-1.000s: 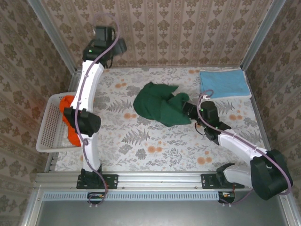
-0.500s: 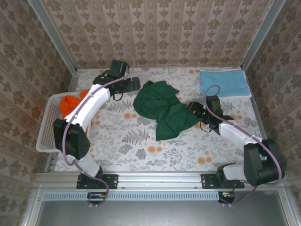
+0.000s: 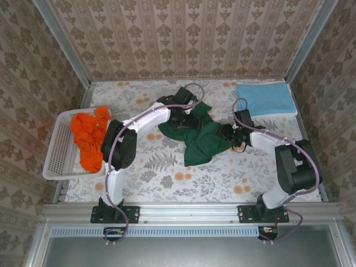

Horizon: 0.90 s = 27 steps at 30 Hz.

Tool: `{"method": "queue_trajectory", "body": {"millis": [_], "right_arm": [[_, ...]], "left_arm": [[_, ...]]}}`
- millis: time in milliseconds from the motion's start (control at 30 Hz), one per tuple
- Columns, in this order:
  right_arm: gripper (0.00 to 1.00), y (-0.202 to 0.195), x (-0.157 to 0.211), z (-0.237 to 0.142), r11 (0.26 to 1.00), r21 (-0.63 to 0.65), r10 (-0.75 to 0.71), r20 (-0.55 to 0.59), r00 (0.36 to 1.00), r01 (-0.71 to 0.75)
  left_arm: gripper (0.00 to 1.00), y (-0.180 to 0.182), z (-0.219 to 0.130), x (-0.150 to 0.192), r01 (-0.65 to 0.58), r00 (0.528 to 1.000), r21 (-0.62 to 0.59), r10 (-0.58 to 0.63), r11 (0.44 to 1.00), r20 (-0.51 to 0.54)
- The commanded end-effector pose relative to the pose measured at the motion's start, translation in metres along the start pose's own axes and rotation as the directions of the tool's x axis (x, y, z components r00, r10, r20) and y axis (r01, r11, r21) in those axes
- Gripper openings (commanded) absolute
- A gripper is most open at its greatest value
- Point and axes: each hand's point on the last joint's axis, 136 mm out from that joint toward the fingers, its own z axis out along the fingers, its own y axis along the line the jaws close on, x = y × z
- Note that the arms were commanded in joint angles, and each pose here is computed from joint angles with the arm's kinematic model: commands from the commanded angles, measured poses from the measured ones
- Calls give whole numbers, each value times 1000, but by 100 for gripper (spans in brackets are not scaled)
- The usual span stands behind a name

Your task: Fold and stack the t-shirts

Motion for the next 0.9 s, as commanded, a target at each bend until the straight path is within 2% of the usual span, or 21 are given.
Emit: {"method": "queue_trajectory", "body": {"millis": [0, 133, 267, 300, 400, 533, 700, 867], "right_arm": [[56, 16, 5, 9, 998, -64, 0, -70, 998, -5], [48, 23, 7, 14, 994, -109, 18, -92, 996, -28], [33, 30, 9, 13, 989, -144, 20, -92, 996, -33], [27, 31, 10, 13, 988, -151, 18, -104, 994, -34], [16, 33, 12, 10, 988, -153, 14, -111, 994, -31], [9, 34, 11, -2, 988, -151, 3, -94, 996, -18], [9, 39, 7, -22, 988, -152, -22, -58, 998, 13], [9, 57, -9, -40, 978, -206, -8, -14, 1000, 5]], "left_arm": [[82, 5, -10, 9, -13, 1000, -20, 14, 1000, 16], [71, -5, -2, 21, -7, 1000, 61, 8, 998, -23], [63, -11, 5, 25, -13, 999, 82, 16, 997, -37], [56, -12, 7, 25, -12, 999, 88, 16, 996, -45], [26, -16, 9, 22, -10, 999, 103, 15, 995, -46], [0, -24, -2, 10, -30, 999, 115, 32, 993, -13], [0, -33, -30, -12, -68, 996, 118, 60, 991, 71], [0, -39, -75, -48, -70, 975, 142, 38, 987, 218]]}}
